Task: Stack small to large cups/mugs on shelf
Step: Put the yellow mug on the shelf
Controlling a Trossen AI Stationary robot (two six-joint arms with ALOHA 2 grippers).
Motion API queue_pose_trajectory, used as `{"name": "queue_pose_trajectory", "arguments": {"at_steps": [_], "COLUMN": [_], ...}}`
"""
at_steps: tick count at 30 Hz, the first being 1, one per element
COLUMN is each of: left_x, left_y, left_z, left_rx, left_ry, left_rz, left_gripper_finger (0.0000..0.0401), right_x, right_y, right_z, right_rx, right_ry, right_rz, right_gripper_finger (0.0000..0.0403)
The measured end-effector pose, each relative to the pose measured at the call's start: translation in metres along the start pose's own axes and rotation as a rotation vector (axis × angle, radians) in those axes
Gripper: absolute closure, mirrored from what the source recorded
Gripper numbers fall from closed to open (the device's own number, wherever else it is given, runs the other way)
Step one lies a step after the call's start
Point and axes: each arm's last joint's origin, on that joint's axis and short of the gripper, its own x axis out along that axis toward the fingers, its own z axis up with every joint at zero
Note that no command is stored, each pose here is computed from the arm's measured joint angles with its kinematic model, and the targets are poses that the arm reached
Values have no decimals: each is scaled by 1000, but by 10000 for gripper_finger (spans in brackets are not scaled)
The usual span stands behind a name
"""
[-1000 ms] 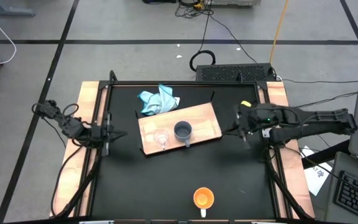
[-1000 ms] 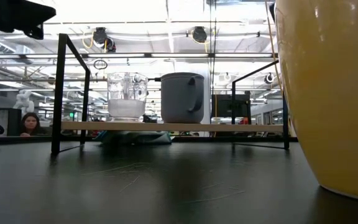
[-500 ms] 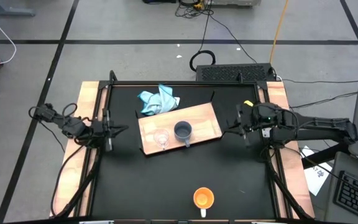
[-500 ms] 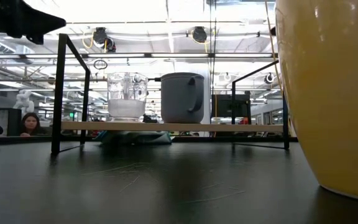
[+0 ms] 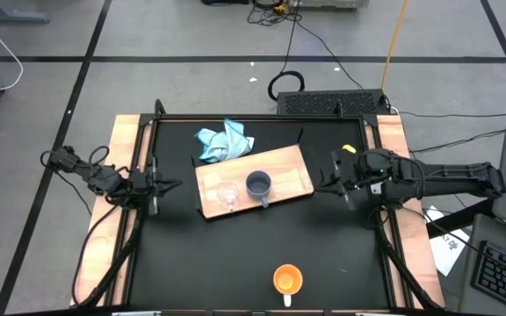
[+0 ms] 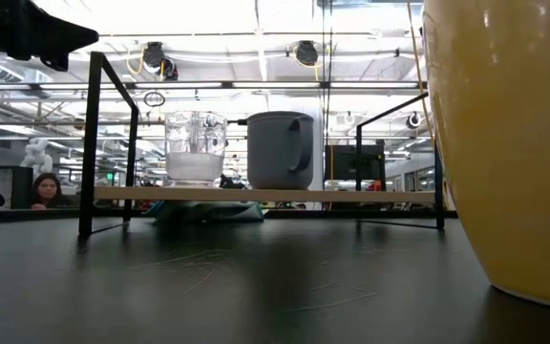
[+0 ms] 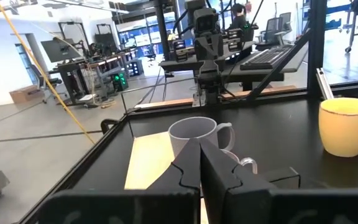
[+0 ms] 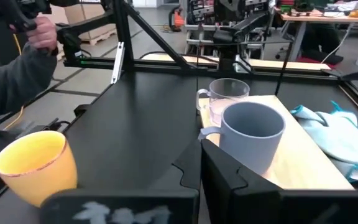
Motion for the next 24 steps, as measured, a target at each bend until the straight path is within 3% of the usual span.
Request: {"name": "queue_pose_trajectory", "arguments": {"at_steps": [13, 24], "left_x": [0, 6], "left_y": [0, -11], "left_z": [-1, 7], "left_rx": [-20, -100], "left_ry": [4, -66], "left_rz": [-10, -258], "left_gripper_finger": [397, 399], "right_x": [0, 0], "right_y": [0, 0], "right_z": [-1, -1], "right_rx": [4, -7], "right_ry": [5, 6], "right_rz": [-2, -3], "right_gripper_finger": [403, 403]}}
